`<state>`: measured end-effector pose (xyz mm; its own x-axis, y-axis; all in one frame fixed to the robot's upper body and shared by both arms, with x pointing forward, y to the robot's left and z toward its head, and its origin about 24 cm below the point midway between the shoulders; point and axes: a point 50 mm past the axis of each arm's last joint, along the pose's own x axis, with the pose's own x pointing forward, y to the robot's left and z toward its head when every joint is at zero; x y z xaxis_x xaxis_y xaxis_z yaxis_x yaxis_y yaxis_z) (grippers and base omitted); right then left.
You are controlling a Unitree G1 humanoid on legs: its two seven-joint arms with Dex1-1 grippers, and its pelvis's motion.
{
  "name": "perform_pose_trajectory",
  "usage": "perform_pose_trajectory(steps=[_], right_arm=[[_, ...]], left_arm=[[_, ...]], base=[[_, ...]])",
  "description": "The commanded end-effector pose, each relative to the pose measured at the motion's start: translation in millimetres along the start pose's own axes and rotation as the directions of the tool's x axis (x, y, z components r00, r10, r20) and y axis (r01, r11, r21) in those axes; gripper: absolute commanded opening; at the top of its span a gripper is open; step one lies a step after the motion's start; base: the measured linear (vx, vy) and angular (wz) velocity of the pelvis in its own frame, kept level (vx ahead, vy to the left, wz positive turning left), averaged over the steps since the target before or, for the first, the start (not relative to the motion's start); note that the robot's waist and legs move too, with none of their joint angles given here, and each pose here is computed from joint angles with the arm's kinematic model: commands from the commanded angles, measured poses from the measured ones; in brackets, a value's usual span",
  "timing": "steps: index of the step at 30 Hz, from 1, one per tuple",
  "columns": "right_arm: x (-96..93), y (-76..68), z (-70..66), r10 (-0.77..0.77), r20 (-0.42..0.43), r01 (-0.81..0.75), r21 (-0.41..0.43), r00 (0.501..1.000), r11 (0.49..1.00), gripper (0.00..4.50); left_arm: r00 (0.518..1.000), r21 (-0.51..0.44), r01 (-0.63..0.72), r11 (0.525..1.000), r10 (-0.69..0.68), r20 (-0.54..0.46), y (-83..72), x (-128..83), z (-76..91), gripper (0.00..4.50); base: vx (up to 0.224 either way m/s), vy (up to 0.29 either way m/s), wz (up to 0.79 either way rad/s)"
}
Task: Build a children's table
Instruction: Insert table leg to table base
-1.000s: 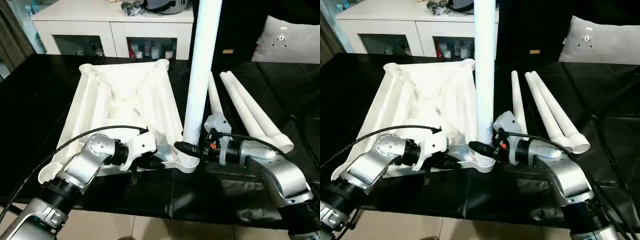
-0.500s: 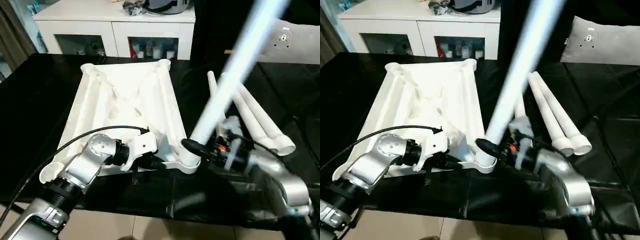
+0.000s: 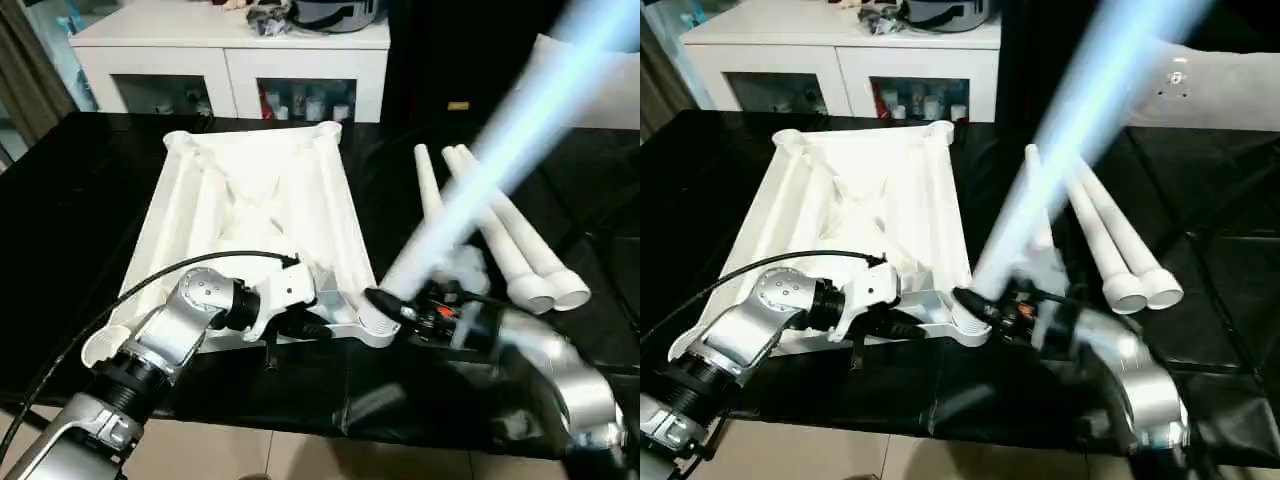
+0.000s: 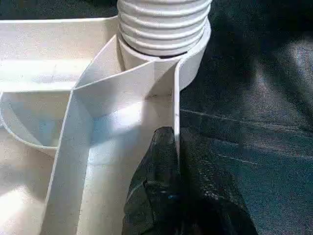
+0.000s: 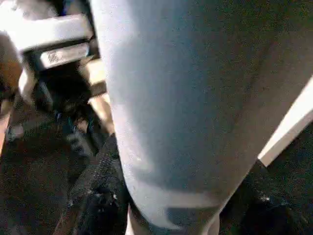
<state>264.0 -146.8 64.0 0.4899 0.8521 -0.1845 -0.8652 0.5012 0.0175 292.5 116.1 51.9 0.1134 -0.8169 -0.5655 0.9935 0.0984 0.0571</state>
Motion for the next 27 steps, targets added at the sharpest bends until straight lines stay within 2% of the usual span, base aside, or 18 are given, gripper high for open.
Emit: perform_pose_trajectory(steps=[1,5,9,14,16,18,20,22,23,25,27], right_arm=[[-3.6,4.0,-38.0,0.051,-0.219,-0.035,0.077,0.974,0.996,1.89],[-0.4,5.7,-40.8,0.117,-0.274,-0.1,0.077,0.954,0.992,1.89],[3.8,8.5,-47.6,0.185,-0.344,-0.164,0.089,0.921,0.982,1.89],[4.3,14.2,-50.3,0.235,-0.342,-0.198,0.139,0.91,0.97,1.89],[4.4,14.4,-50.4,0.235,-0.341,-0.198,0.14,0.91,0.97,1.89],[6.5,13.7,-50.9,0.219,-0.334,-0.181,0.141,0.917,0.973,1.89],[13.6,5.3,-53.0,0.11,-0.32,-0.075,0.118,0.941,0.99,1.89],[14.1,4.8,-53.1,0.102,-0.319,-0.068,0.117,0.942,0.991,1.89],[18.4,0.6,-52.6,0.04,-0.302,-0.006,0.115,0.952,0.993,1.89],[20.4,-0.7,-52.2,0.016,-0.294,0.019,0.114,0.956,0.993,1.89],[24.3,-2.3,-51.9,-0.028,-0.287,0.062,0.11,0.958,0.992,1.89]], left_arm=[[0.999,0.051,-0.023,0.998,0.024,-0.032,9.4,-11.5,4.6,0.0],[0.999,0.067,-0.012,0.998,0.015,-0.04,11.3,-12.8,6.6,0.0],[0.999,0.107,0.002,0.994,0.003,-0.053,20.2,-12.8,13.6,0.0],[0.998,0.138,-0.03,0.99,0.037,-0.045,36.8,-13.9,25.4,0.0],[0.998,0.14,-0.032,0.99,0.039,-0.045,37.6,-14.1,26.0,0.0],[0.998,0.145,-0.04,0.989,0.047,-0.044,41.3,-14.9,29.1,0.0],[0.998,0.138,-0.041,0.99,0.048,-0.046,42.3,-17.2,28.0,0.0],[0.998,0.137,-0.041,0.99,0.048,-0.046,42.1,-17.4,27.6,0.0],[0.998,0.108,-0.045,0.993,0.05,-0.044,39.5,-20.7,20.1,0.0],[0.998,0.089,-0.053,0.995,0.057,-0.041,37.6,-23.2,15.4,0.0],[0.995,0.031,-0.093,0.995,0.094,-0.024,31.5,-31.1,4.9,0.0]], base=[[0.0,0.0,0.0],[0.0,0.0,0.0],[0.0,0.0,0.0],[0.0,0.0,0.0],[0.0,0.0,0.0],[0.0,0.0,0.0],[0.0,0.0,0.0],[0.0,0.0,0.0],[0.0,0.0,0.0],[0.0,0.0,0.0],[0.0,0.0,0.0]])
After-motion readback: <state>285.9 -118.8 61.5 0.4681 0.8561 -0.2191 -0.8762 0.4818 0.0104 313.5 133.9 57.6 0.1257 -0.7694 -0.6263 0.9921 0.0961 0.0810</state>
